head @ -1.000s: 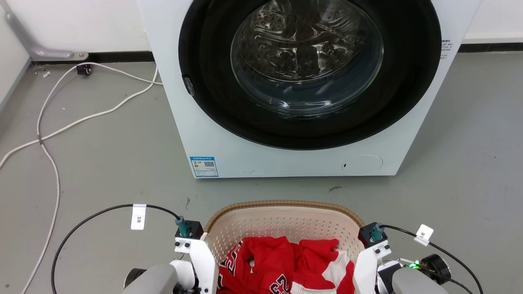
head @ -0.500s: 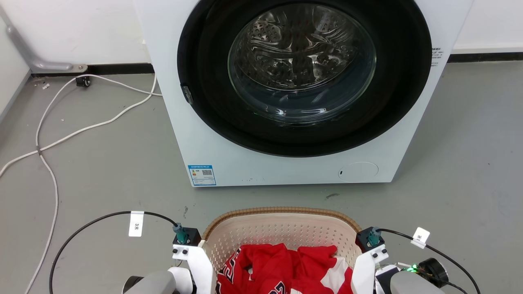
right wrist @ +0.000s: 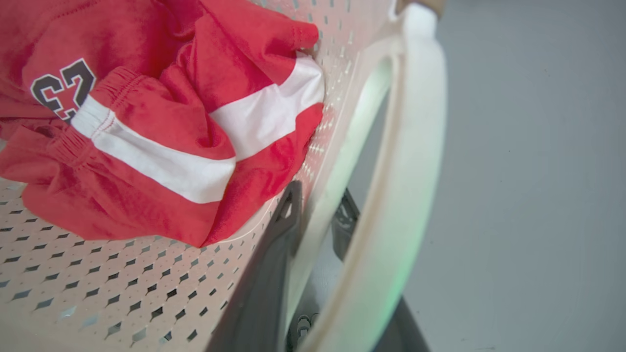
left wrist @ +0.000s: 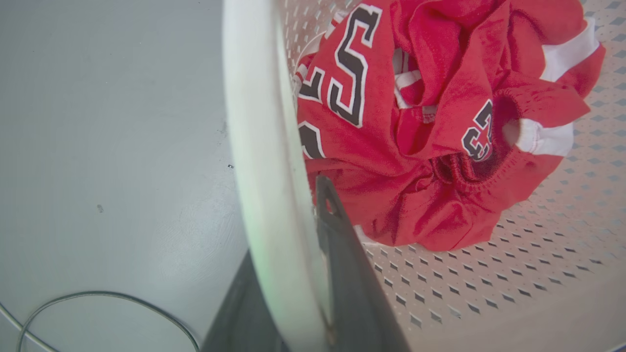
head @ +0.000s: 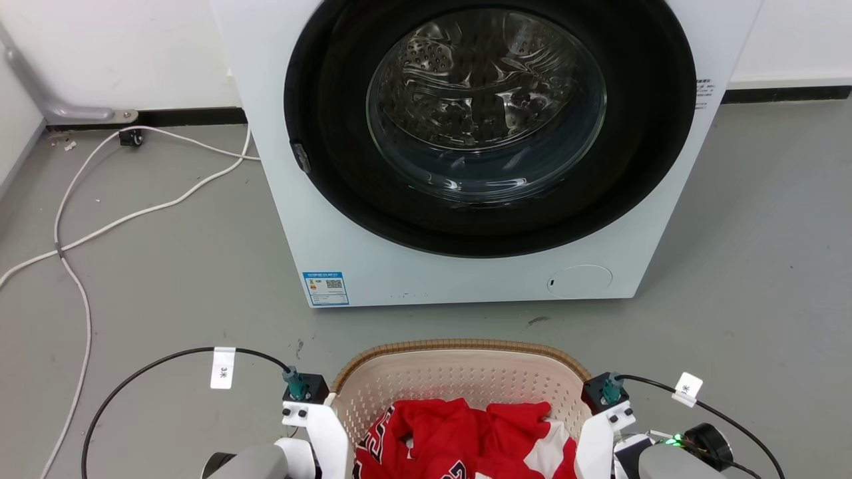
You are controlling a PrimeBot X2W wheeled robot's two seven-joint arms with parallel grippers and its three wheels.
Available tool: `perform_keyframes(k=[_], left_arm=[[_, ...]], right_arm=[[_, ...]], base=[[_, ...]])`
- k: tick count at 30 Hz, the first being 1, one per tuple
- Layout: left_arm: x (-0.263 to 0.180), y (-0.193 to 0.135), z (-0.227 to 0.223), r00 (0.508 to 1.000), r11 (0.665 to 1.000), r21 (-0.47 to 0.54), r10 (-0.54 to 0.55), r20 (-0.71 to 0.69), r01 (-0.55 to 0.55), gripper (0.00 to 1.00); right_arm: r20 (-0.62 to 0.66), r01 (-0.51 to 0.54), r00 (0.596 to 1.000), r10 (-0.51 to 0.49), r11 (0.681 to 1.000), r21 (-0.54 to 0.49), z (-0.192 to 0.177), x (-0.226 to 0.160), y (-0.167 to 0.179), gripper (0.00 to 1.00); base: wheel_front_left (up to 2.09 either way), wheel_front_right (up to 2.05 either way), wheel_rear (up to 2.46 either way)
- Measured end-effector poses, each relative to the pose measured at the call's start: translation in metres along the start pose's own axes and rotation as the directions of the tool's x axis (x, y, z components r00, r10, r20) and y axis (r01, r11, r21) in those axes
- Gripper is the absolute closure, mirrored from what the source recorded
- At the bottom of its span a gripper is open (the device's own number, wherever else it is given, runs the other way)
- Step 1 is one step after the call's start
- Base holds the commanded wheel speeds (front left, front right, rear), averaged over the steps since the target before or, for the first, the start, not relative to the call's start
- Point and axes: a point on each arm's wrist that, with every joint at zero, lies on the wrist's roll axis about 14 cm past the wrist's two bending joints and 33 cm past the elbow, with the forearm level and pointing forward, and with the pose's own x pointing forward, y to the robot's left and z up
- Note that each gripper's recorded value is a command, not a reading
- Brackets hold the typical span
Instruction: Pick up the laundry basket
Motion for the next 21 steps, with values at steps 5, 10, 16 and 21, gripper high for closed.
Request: perform_keyframes(k=[5,10,16,21], left_arm=[[0.0001,-0.0002,-0.0014,1.000,1.000,-0.001,-0.001,-0.001,0.001,1.00],[0.0000,0.0002,-0.0024,1.000,1.000,-0.002,-0.001,0.001,0.001,1.00],[0.0006,0.0003,-0.0035,1.000,1.000,-0.007,-0.003,-0.002,0.003,1.00],[0.0011,0.0001,-0.0038,1.000,1.000,-0.006,-0.004,-0.003,0.004,1.00]], right_arm=[[-0.002,-0.004,1.000,0.004,1.000,-0.002,-0.0013,0.0002,0.0005,1.00],[-0.003,-0.007,1.000,0.007,1.000,-0.005,-0.0015,0.0007,0.0013,1.00],[-0.007,-0.011,1.000,0.011,1.000,-0.002,-0.0024,0.0012,0.0019,1.00],[-0.010,-0.012,1.000,0.012,1.000,-0.001,-0.0037,0.0012,0.0021,1.00]], base=[[0.00,0.00,0.00],[0.00,0.00,0.00],[0.00,0.00,0.00],[0.00,0.00,0.00]])
